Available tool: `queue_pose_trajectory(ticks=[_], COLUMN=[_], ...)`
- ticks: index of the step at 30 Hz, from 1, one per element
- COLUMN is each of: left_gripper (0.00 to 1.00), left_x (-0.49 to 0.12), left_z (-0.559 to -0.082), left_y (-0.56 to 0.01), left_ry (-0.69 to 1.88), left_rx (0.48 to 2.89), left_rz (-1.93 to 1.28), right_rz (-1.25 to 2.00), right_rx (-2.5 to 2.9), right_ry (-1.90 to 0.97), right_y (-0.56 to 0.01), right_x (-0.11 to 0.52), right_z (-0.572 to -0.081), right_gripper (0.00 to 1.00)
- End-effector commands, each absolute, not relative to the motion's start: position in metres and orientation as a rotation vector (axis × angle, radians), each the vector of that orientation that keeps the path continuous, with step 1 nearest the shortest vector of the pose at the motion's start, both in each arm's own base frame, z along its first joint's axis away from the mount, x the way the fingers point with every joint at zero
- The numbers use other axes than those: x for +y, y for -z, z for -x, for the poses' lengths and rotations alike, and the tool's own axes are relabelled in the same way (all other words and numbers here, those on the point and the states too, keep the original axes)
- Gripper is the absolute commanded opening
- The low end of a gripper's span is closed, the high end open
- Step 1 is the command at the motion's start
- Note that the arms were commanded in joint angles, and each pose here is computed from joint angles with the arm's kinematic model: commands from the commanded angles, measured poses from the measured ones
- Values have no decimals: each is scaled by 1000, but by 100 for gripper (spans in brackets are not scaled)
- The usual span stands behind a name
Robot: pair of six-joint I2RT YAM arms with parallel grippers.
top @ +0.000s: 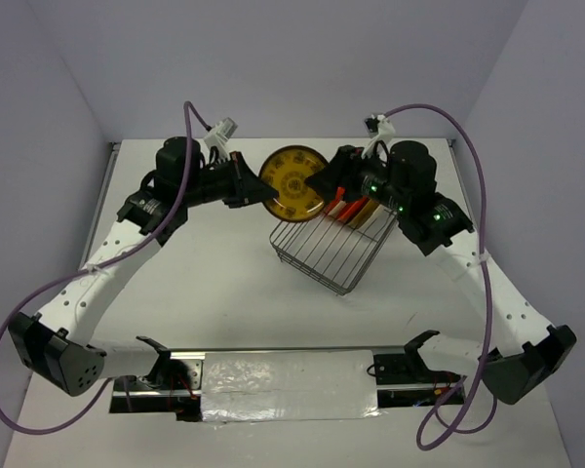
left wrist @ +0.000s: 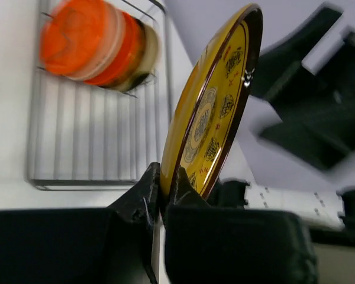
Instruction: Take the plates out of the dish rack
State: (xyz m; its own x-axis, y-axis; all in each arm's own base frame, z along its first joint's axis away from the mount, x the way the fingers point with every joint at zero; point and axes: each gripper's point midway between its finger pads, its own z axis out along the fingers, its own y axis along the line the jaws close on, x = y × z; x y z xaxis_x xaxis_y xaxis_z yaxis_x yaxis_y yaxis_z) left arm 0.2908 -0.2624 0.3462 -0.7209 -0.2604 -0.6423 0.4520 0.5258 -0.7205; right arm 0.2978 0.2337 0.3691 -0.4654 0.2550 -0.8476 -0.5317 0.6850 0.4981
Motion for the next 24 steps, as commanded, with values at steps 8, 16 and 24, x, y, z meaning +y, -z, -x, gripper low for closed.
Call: queue_pose_trajectory(ticks=[8,16,24], left_gripper=[0,0,100], left_x=[-53,7,16], left_z=[-436,-526,-508], left_y=[-260,-118,-65], left_ry=[593,552,451], left_rx=[2036,2233,2337], left_rz=[749,972,1121], right_rz=[-406,-568,-608], right_rx=[2076,2110,2202], right_ry=[-302,-16,126], right_y=[-301,-264,-219], right_x=[144,73,40], right_z=[-354,-359,-369], right_gripper=[100,84,49])
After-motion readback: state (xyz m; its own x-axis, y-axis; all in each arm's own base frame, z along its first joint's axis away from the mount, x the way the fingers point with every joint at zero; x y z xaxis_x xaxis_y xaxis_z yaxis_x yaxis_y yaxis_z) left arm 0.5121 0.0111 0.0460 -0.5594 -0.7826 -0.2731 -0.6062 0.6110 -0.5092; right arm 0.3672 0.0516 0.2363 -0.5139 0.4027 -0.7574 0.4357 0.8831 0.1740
